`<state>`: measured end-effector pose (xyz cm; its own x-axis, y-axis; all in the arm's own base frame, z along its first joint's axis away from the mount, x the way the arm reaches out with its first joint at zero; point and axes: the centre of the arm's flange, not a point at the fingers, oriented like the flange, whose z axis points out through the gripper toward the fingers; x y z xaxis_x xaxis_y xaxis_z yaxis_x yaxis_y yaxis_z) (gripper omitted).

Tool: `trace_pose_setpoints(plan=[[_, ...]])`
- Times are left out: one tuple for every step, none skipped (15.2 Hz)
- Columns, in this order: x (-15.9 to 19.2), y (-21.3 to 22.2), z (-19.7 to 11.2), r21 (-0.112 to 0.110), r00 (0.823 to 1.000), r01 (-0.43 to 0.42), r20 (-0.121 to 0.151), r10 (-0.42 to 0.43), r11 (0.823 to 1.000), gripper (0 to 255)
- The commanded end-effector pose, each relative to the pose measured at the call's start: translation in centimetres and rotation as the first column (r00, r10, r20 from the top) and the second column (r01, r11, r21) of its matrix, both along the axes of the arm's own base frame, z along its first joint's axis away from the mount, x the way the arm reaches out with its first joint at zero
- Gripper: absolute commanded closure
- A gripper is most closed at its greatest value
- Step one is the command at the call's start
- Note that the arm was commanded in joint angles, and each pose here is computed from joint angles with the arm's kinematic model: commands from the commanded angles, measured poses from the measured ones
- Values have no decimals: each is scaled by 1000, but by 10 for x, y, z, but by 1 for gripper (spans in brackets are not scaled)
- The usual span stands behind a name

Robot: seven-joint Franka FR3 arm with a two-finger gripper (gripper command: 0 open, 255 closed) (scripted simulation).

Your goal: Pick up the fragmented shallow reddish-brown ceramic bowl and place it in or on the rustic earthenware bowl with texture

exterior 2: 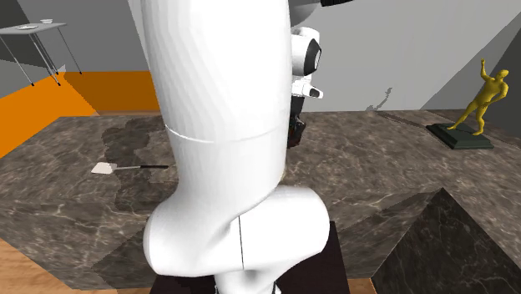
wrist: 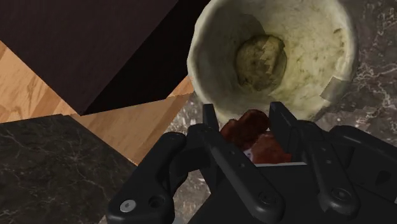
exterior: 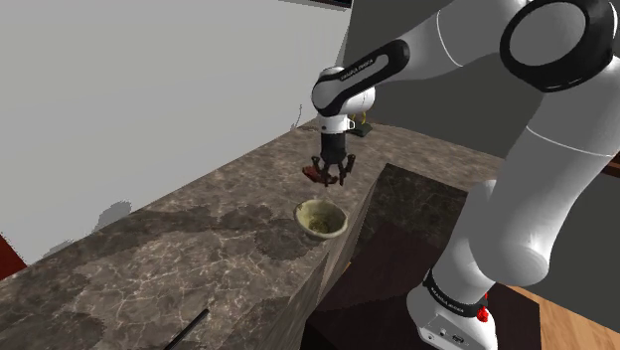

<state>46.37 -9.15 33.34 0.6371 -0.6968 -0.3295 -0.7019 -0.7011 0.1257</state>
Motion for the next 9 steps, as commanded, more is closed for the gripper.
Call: trace_pose_setpoints(plan=[[-14, 25, 2, -1, 1000, 1, 0, -1, 1000, 255], [-21, 36, 2, -1, 1000, 1, 0, -1, 1000, 255], [-28, 48, 2, -1, 1000, 1, 0, -1, 1000, 255], [-35, 59, 2, -1, 1000, 1, 0, -1, 1000, 255], [-42, 70, 2, -1, 1000, 1, 0, -1, 1000, 255], [-48, 81, 2, -1, 1000, 1, 0, -1, 1000, 255], [-58, 97, 3, -1, 1000, 1, 0, -1, 1000, 255], [-58, 97, -3, -1, 1000, 1, 0, -1, 1000, 255], [-58, 97, -8, -1, 1000, 1, 0, -1, 1000, 255]])
